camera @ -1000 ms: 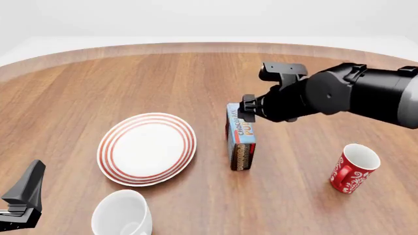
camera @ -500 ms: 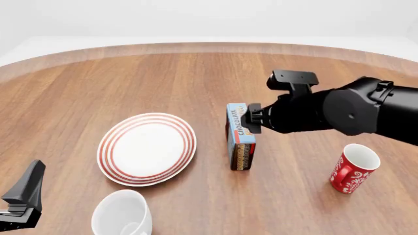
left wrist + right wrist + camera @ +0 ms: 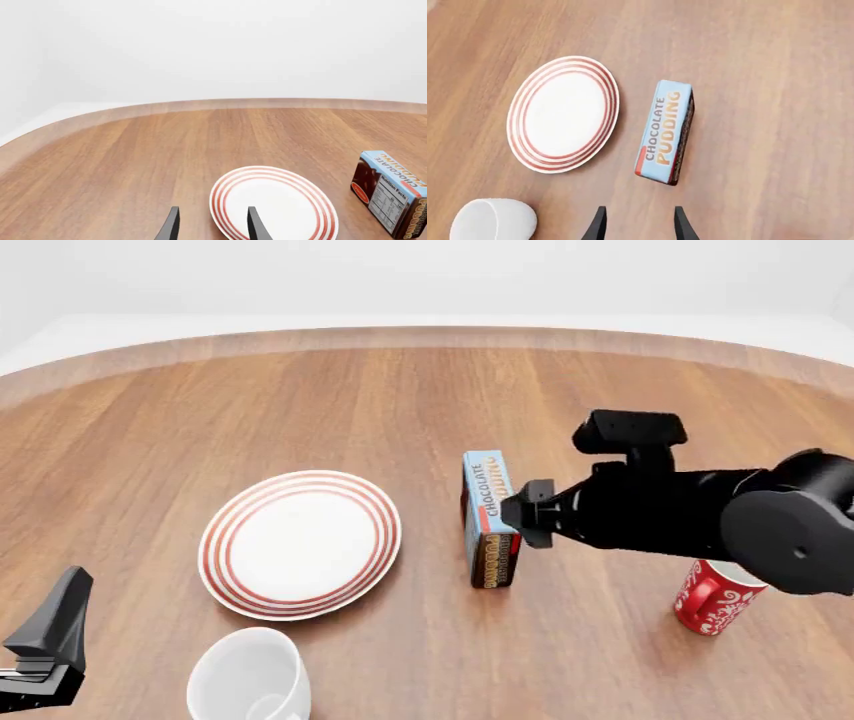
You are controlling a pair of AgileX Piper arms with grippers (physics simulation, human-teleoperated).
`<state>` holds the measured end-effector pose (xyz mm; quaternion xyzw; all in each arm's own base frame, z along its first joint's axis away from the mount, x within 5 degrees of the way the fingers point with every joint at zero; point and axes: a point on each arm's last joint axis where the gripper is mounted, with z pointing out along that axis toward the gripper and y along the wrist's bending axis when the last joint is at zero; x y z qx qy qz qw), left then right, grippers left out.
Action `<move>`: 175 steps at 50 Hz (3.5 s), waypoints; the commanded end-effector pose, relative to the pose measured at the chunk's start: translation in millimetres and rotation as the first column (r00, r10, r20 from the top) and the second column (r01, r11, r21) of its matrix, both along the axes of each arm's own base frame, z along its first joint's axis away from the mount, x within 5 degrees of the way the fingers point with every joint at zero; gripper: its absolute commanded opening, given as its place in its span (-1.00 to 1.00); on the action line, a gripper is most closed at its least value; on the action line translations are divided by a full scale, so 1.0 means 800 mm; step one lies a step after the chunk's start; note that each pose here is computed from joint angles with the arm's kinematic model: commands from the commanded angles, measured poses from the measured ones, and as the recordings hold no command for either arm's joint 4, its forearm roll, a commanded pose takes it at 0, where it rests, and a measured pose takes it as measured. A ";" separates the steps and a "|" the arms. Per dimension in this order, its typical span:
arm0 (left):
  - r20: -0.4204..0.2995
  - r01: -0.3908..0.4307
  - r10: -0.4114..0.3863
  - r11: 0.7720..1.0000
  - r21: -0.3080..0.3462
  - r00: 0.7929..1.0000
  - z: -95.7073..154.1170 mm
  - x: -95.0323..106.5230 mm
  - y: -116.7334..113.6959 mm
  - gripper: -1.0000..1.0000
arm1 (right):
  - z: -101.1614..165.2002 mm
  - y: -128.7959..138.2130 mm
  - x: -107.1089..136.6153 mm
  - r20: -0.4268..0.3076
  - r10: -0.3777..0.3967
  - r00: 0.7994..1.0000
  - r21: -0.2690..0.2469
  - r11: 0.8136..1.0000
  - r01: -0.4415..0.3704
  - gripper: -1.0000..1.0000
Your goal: Pick up the white mug and put it on the plate, and put the chocolate pudding to the right of the plate.
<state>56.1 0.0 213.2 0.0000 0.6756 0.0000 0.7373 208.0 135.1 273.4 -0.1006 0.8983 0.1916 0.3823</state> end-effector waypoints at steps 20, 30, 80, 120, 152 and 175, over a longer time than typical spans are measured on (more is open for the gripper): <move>0.000 0.000 0.000 1.000 0.000 1.000 0.000 0.000 0.000 1.00 | -0.005 -0.030 -0.068 0.175 0.153 0.973 -0.061 0.988 -0.144 1.00; 0.000 0.000 0.000 1.000 0.000 1.000 0.000 0.000 0.000 1.00 | -0.012 -0.044 -0.091 0.245 0.196 0.949 -0.081 0.980 -0.182 1.00; 0.000 0.000 0.000 1.000 0.000 1.000 0.000 0.000 0.000 1.00 | -0.066 0.022 -0.107 0.292 0.537 0.791 -0.231 0.843 -0.487 1.00; 0.000 0.000 0.000 1.000 0.000 1.000 0.000 0.000 0.000 1.00 | -0.084 0.088 -0.121 0.223 0.665 0.712 -0.224 0.746 -0.627 1.00; 0.000 0.000 0.000 1.000 0.000 1.000 0.000 0.000 0.000 1.00 | -0.099 0.135 -0.149 0.172 0.742 0.648 -0.186 0.670 -0.718 1.00; 0.000 0.000 0.000 1.000 0.000 1.000 0.000 0.000 0.000 1.00 | -0.110 0.157 -0.162 0.132 0.771 0.623 -0.179 0.637 -0.750 1.00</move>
